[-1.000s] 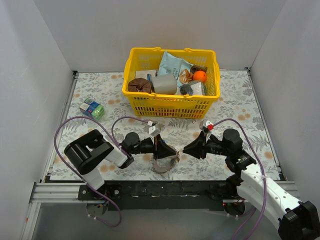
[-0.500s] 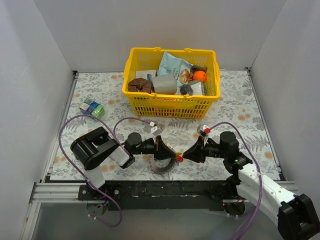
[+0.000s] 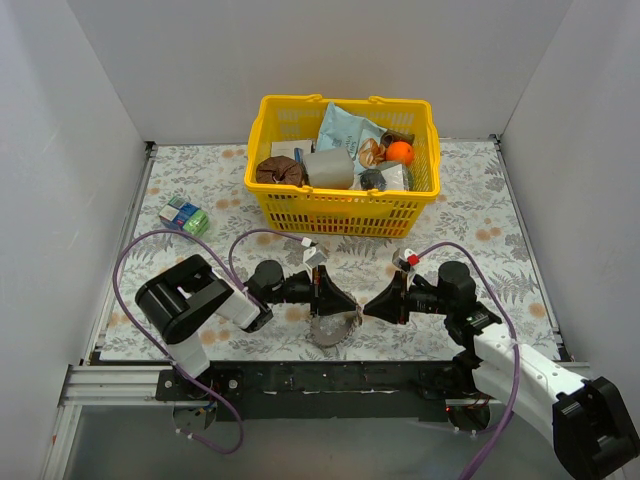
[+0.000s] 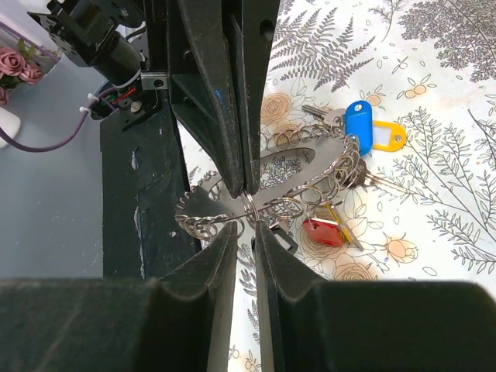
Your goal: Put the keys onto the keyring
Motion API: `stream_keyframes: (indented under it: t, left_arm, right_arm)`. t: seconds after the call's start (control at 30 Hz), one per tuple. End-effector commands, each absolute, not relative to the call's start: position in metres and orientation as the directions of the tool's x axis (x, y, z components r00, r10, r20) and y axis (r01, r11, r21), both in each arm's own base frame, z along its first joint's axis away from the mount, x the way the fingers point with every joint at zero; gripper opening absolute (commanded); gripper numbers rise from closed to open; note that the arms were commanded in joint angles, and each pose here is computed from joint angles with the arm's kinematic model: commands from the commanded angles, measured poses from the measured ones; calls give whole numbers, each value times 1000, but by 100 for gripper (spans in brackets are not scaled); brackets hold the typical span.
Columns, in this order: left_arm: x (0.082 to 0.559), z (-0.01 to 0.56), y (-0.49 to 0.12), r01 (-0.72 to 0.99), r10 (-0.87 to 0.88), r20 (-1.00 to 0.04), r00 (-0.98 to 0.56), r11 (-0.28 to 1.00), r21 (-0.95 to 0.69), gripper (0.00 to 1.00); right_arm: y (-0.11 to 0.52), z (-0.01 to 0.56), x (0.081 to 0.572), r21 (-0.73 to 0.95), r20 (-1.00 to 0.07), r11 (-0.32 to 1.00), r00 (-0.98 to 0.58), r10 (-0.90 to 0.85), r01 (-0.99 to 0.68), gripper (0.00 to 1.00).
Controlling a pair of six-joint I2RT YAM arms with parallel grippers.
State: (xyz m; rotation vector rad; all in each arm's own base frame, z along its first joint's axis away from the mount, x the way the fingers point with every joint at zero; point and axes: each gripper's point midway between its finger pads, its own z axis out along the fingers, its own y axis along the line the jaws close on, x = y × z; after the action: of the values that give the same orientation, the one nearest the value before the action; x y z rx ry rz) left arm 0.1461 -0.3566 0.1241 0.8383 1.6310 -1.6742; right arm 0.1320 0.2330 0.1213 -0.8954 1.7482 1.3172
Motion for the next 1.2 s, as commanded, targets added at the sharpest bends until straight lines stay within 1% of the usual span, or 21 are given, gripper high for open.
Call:
stream_keyframes:
  t: [0.0, 0.37, 0.57, 0.77, 0.9, 1.17]
  left_arm:
    - [133, 241, -346, 963, -376, -896, -236, -213, -164, 0]
    - [128, 251, -345, 961, -385, -895, -227, -239, -141, 0]
    - [127, 254, -344, 959, -386, -894, -228, -247, -138, 0]
    - [126, 257, -345, 958, -390, -893, -227, -255, -133, 0]
    - [126, 256, -346, 955, -384, -892, -237, -260, -142, 0]
    - [126, 260, -346, 957, -393, -891, -227, -262, -128, 0]
  right_arm:
    - [236, 131, 133, 409, -901, 192, -428, -69, -892, 22]
    - [235, 125, 134, 417, -896, 200, -438, -72, -887, 21]
    - [236, 125, 132, 419, -895, 193, -439, -74, -887, 18]
    - [236, 126, 131, 419, -896, 190, -438, -70, -888, 12]
    - [237, 128, 135, 421, -895, 208, -442, -64, -883, 1]
    - [236, 127, 135, 425, -892, 214, -447, -66, -879, 1]
